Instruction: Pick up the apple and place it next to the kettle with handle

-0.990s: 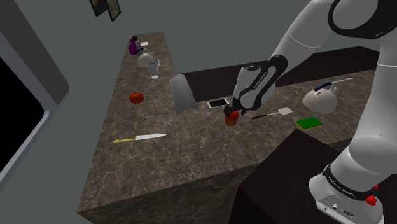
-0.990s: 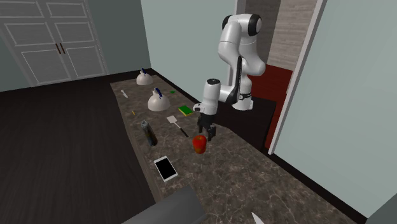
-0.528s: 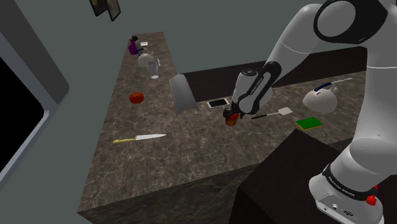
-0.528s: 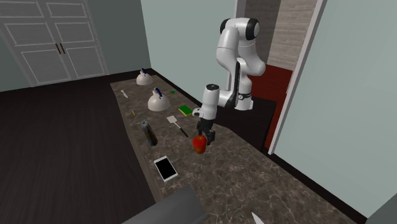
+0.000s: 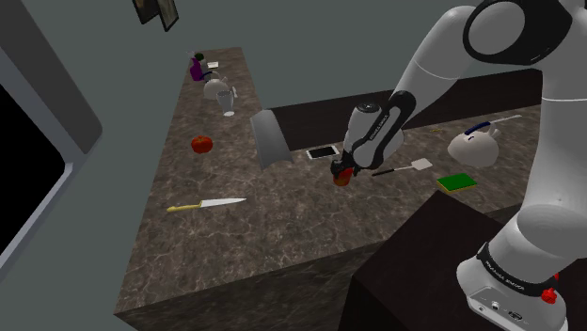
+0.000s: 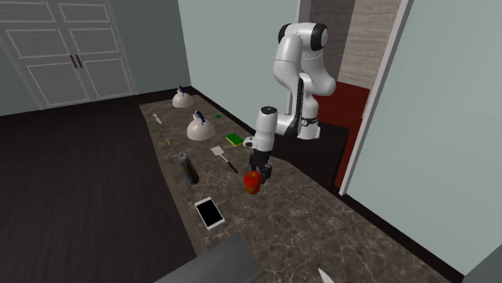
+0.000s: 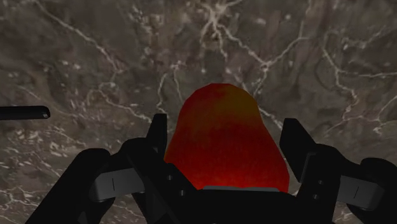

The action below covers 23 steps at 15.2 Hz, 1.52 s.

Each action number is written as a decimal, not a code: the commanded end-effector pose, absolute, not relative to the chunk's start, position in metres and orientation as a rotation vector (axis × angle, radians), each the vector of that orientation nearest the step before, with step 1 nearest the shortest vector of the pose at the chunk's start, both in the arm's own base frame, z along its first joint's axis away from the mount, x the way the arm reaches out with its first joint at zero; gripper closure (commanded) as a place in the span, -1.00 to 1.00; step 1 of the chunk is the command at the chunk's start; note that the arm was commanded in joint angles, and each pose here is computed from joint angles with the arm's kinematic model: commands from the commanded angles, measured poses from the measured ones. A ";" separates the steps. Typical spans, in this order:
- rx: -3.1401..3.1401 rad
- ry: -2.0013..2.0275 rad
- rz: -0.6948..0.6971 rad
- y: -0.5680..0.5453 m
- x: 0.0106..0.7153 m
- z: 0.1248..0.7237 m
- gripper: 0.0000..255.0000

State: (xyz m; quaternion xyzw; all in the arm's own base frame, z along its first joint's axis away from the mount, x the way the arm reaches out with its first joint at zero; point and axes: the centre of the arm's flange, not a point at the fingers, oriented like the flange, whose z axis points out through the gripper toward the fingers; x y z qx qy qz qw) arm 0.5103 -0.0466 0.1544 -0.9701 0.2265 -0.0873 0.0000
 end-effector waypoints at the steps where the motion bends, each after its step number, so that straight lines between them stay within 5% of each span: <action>1: -3.048 0.712 -0.273 -0.047 0.510 0.154 1.00; 23: -3.048 0.712 -0.273 -0.047 0.510 0.238 1.00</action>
